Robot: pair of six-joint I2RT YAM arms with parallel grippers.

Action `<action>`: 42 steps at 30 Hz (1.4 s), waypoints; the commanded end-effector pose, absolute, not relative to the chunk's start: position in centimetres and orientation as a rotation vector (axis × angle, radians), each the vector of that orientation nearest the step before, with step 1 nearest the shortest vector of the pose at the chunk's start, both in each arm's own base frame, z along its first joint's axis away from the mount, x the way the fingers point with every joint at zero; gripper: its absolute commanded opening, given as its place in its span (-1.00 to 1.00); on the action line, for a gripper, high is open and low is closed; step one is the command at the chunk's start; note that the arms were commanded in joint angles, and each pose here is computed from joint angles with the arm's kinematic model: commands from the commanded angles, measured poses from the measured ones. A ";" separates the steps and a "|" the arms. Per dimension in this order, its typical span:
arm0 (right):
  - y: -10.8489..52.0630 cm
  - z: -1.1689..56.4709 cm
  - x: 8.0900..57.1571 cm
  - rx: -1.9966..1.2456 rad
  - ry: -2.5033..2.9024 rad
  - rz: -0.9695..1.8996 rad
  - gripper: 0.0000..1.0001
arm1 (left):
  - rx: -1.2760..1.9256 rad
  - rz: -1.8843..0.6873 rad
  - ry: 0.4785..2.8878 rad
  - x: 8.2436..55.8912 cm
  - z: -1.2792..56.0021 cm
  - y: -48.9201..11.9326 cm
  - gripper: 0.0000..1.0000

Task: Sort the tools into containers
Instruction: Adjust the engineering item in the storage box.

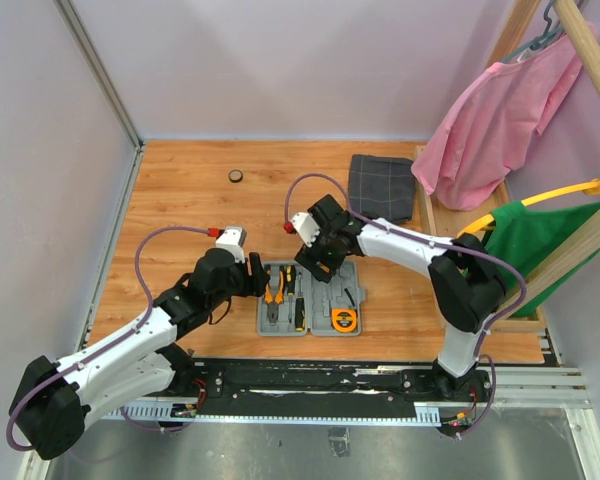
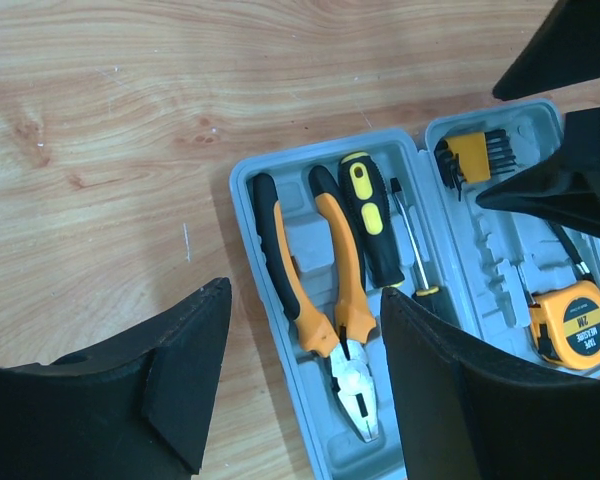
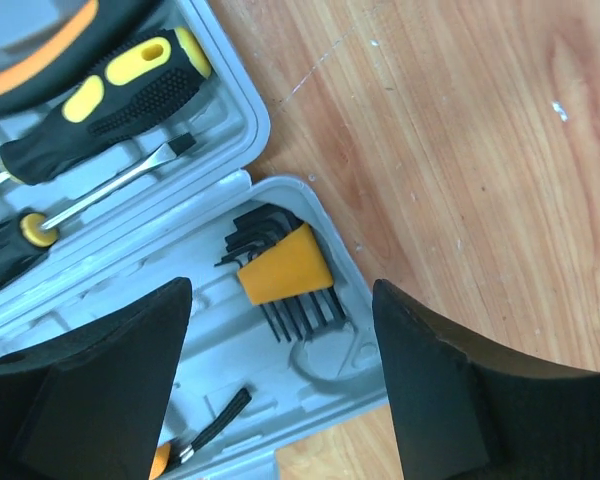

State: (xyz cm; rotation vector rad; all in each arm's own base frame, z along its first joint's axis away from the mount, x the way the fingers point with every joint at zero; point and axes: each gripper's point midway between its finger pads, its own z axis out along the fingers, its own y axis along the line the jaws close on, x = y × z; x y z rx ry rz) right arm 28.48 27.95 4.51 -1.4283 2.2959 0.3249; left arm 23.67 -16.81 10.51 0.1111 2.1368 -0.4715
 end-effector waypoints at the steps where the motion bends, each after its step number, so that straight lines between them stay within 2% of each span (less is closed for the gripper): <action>1: 26.7 7.2 28.6 -1.198 2.330 0.325 0.48 | 0.094 -0.477 2.095 24.5 12.1 -17.0 0.32; 6: 24.7 7.7 28.0 -0.820 2.449 0.278 0.23 | 0.087 -0.487 2.101 24.5 11.8 -17.1 0.32; 11: 24.1 7.0 26.4 -0.585 2.542 0.331 0.01 | 0.056 -0.481 2.136 24.5 10.9 -17.1 0.25; 16: 23.6 6.5 26.9 -0.487 2.565 0.305 -0.32 | -0.019 -0.471 2.174 24.5 9.8 -16.9 0.15; 20: 23.6 6.3 27.6 -0.444 2.573 0.309 -0.48 | -0.080 -0.435 2.192 24.8 9.2 -16.2 0.12; 33: 22.9 5.2 28.9 -0.427 2.604 0.248 -0.68 | -0.199 -0.290 2.232 24.8 7.7 -13.3 0.08; 42: 23.4 4.9 29.7 -0.454 2.605 0.232 -0.69 | -0.168 -0.281 2.279 24.7 6.3 -13.7 0.10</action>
